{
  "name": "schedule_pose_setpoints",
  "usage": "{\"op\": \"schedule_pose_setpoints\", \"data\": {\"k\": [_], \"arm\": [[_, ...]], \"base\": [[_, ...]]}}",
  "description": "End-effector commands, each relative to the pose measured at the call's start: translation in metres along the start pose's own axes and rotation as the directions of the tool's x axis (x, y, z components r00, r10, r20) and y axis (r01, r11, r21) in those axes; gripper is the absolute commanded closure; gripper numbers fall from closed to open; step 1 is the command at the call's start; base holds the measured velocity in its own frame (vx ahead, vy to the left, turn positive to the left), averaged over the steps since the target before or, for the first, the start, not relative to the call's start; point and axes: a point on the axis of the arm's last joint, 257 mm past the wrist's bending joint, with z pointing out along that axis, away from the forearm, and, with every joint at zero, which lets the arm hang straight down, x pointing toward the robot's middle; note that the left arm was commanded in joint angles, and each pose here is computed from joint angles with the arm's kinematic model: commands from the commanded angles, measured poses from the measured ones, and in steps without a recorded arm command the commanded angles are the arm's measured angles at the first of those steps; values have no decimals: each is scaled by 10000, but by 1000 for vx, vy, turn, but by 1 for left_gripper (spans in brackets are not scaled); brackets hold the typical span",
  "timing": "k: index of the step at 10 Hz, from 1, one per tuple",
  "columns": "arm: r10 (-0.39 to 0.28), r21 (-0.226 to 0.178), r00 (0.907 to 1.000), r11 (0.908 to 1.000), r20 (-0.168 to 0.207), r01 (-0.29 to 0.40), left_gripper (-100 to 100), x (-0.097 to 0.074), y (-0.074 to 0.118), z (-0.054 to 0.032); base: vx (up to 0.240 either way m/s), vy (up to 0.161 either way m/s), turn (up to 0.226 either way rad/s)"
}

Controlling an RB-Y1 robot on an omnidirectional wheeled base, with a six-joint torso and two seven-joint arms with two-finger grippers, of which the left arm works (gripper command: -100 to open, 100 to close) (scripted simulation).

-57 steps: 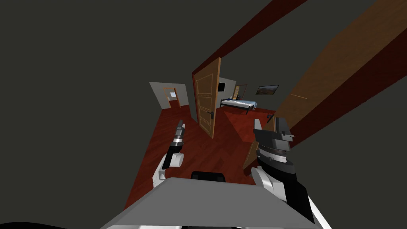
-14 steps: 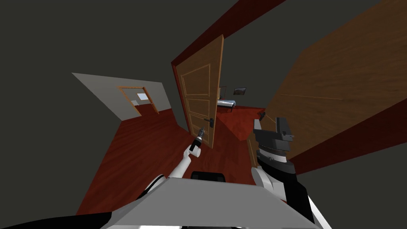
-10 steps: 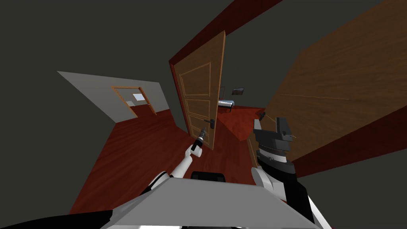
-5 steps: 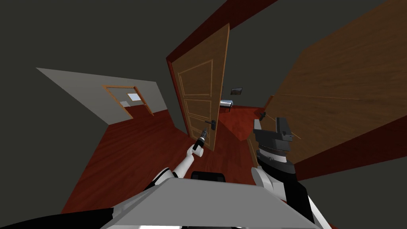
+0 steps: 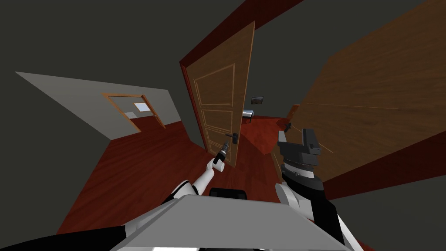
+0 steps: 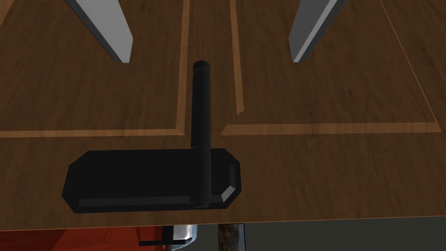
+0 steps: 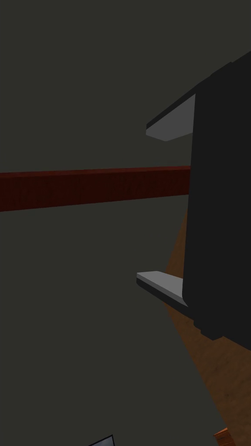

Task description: Push the door open

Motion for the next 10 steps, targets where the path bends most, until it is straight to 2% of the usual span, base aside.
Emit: {"op": "schedule_pose_setpoints", "data": {"k": [1, 2, 3, 4, 7, 10], "arm": [[-44, -138, 9999, 9999, -118, 43, -100, 86, 49, 23], [-74, -208, 9998, 9998, -185, 70, -100, 136, 71, 40], [-57, -155, 9999, 9999, -142, 55, -100, 107, 50, 26], [200, -248, 9998, 9995, -4, -200, -100, -71, 97, -2], [319, -293, 9994, 9991, 110, -315, -100, -181, 120, -16], [151, -256, 9998, 9996, 131, -148, -100, -123, 105, 5]], "base": [[110, 111, -84], [109, 104, -55], [48, 46, -12], [126, -55, -32], [173, -81, -25], [192, -79, -24]]}}
